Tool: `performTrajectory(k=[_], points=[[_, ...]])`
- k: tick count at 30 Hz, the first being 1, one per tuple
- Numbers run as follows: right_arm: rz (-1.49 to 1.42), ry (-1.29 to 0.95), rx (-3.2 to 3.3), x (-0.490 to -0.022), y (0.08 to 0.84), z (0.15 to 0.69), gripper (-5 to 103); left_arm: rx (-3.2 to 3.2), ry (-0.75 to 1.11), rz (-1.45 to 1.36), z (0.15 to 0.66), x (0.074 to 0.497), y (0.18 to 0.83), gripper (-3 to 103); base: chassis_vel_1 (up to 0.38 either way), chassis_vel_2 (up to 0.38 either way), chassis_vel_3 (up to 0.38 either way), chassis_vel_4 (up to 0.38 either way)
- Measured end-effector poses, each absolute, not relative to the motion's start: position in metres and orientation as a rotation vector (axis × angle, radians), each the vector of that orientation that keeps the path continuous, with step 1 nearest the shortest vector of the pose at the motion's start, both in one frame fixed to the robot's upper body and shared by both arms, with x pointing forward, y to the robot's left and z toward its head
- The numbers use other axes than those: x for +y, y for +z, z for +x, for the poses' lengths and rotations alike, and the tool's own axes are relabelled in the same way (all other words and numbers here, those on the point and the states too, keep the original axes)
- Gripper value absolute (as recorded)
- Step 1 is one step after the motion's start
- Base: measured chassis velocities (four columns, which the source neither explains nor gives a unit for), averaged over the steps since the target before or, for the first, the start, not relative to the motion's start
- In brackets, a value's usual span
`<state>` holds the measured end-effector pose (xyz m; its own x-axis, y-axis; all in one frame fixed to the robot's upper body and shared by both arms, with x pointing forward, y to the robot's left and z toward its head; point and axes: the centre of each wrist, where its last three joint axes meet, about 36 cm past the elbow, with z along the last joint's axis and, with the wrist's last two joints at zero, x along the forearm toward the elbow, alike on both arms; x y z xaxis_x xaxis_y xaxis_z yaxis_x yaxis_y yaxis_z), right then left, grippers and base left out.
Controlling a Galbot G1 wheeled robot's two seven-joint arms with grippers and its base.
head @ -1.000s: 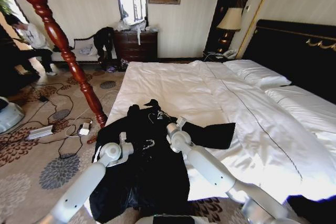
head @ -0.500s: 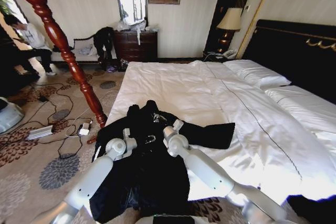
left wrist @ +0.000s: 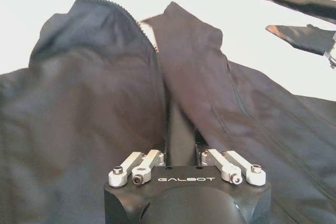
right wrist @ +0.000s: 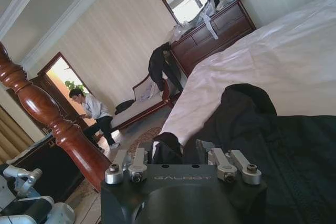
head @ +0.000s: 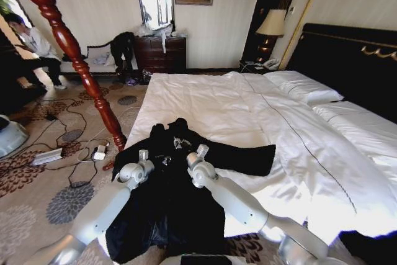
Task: Pick up the clothes from the bed and hang them on the clothes hanger.
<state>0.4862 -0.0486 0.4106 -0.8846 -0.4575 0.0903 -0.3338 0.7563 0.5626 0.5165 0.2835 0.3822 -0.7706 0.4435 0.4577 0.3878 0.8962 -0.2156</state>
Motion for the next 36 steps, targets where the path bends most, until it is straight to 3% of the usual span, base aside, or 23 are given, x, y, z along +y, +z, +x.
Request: performTrajectory(k=[2, 3, 6, 8, 14, 15, 18, 26, 30, 36], points=[[0.622, -0.807, -2.733, -0.051, 0.410, 0.485, 48, -2.569, 0.133, -0.595, 0.517, 0.285, 0.386, 37, 0.000, 0.000, 0.000, 0.000], [0.621, -0.801, -2.735, -0.053, 0.410, 0.484, 54, -2.596, 0.106, -0.587, 0.517, 0.288, 0.390, 37, 0.000, 0.000, 0.000, 0.000], [0.614, -0.777, -2.740, -0.060, 0.407, 0.480, 70, -2.655, 0.020, -0.556, 0.515, 0.294, 0.396, 54, 0.000, 0.000, 0.000, 0.000], [0.612, -0.772, -2.742, -0.062, 0.406, 0.479, 70, -2.669, 0.000, -0.549, 0.515, 0.295, 0.397, 54, 0.000, 0.000, 0.000, 0.000], [0.579, -0.814, -2.672, -0.069, 0.413, 0.467, 96, -2.809, -0.050, -0.480, 0.495, 0.301, 0.441, 81, 0.000, 0.000, 0.000, 0.000], [0.579, -0.814, -2.672, -0.069, 0.413, 0.467, 96, -2.809, -0.050, -0.480, 0.495, 0.301, 0.441, 81, 0.000, 0.000, 0.000, 0.000], [0.536, -0.939, -2.505, -0.054, 0.439, 0.458, 100, -2.961, -0.068, -0.426, 0.482, 0.305, 0.489, 96, 0.000, 0.000, 0.000, 0.000], [0.538, -1.056, -2.351, -0.036, 0.457, 0.467, 100, -3.181, -0.075, -0.238, 0.482, 0.317, 0.551, 100, 0.000, 0.000, 0.000, 0.000], [0.478, -1.022, -2.242, -0.003, 0.454, 0.479, 100, -3.230, -0.152, -0.131, 0.472, 0.347, 0.577, 100, 0.000, 0.000, 0.000, 0.000], [0.437, -0.928, -2.274, 0.016, 0.424, 0.498, 100, -3.241, -0.114, -0.064, 0.455, 0.363, 0.590, 100, 0.000, 0.000, 0.000, 0.000]])
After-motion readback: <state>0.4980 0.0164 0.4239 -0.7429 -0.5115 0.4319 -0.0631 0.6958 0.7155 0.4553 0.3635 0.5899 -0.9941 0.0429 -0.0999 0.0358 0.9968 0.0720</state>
